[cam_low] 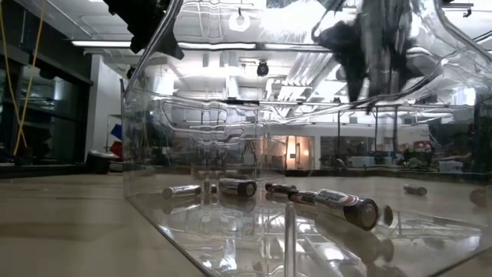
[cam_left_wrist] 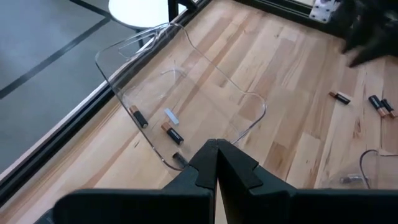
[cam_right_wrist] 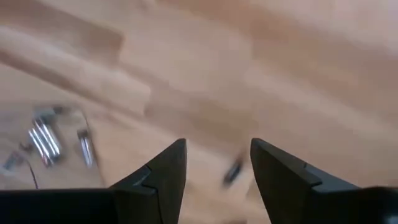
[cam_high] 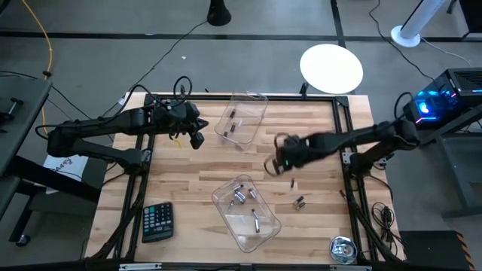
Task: Sort batteries
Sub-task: Put the black battery into the top transparent bin
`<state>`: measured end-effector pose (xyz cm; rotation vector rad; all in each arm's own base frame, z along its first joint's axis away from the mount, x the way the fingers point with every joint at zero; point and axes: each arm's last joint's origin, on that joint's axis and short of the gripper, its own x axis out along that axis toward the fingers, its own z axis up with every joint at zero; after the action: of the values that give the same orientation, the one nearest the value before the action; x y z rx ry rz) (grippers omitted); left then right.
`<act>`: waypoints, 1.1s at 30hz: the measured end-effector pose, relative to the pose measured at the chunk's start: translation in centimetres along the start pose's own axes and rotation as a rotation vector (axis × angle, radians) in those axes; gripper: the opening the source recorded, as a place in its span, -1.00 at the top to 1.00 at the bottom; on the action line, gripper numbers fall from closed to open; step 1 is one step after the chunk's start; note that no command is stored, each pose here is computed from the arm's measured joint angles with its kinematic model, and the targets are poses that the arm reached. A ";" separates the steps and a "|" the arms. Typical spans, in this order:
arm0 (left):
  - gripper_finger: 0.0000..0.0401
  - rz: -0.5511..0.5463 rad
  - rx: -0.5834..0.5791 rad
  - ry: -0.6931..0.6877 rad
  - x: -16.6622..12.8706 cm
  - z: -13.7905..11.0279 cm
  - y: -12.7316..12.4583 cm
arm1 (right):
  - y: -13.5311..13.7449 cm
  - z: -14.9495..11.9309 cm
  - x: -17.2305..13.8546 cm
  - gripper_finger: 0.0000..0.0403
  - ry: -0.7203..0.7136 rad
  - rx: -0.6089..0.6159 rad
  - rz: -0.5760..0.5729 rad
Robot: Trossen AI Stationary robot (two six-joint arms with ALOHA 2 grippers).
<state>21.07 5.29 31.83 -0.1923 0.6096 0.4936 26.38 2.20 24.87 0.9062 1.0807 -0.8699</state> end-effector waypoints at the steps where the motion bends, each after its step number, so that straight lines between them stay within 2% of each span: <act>1: 1.00 0.000 0.000 0.000 0.0 0.0 0.0 | 0.3 -1.0 0.1 0.15 0.018 0.030 -0.010; 6: 1.00 0.000 0.000 0.000 0.0 0.0 0.0 | 1.8 -5.1 2.2 0.15 0.064 0.135 -0.089; 10: 1.00 -0.009 0.001 0.001 0.0 0.0 0.0 | 1.7 -6.7 4.3 0.15 0.081 0.229 -0.261; 12: 1.00 -0.012 0.001 0.002 0.0 0.0 0.0 | 2.0 -7.0 5.4 0.15 0.107 0.241 -0.298; 23: 1.00 -0.012 0.001 0.002 0.0 0.0 0.0 | 2.4 -5.5 9.9 0.15 0.123 0.233 -0.393; 28: 1.00 -0.023 0.001 0.005 0.0 0.0 -0.1 | 2.5 -3.9 10.6 0.20 0.154 0.209 -0.354; 33: 1.00 -0.042 0.000 0.011 0.0 0.0 -0.1 | 1.8 -3.8 11.8 0.36 0.219 0.191 -0.286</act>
<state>21.10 5.17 31.80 -0.2078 0.6151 0.4527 29.52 4.76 13.04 1.0383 1.3558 -1.1443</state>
